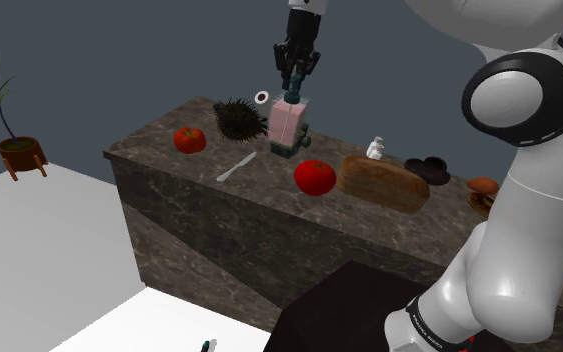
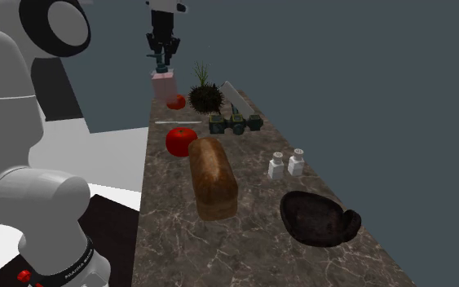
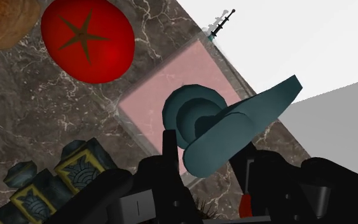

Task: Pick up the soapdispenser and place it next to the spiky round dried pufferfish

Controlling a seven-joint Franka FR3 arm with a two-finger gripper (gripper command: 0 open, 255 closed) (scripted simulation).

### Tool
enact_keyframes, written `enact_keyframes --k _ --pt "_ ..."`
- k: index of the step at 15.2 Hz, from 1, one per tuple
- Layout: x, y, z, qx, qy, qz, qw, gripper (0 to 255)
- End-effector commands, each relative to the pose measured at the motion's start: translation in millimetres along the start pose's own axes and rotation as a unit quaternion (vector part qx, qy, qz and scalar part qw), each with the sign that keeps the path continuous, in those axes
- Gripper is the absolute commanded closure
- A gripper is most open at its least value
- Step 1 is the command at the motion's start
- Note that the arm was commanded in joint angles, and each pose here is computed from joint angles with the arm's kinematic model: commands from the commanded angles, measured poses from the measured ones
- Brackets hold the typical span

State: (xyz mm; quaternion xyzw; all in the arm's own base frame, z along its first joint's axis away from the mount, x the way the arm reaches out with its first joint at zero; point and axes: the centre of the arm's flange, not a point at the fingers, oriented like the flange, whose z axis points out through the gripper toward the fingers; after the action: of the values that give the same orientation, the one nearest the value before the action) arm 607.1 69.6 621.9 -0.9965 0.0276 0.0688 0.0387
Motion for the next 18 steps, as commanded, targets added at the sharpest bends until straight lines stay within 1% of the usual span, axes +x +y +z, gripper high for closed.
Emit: enact_keyframes --k 1,18 --pt "1.3 -0.1 10.4 0.000 0.000 0.000 1.0000 255" --pt "13.8 6.5 99.0 0.000 0.000 0.000 1.0000 255"
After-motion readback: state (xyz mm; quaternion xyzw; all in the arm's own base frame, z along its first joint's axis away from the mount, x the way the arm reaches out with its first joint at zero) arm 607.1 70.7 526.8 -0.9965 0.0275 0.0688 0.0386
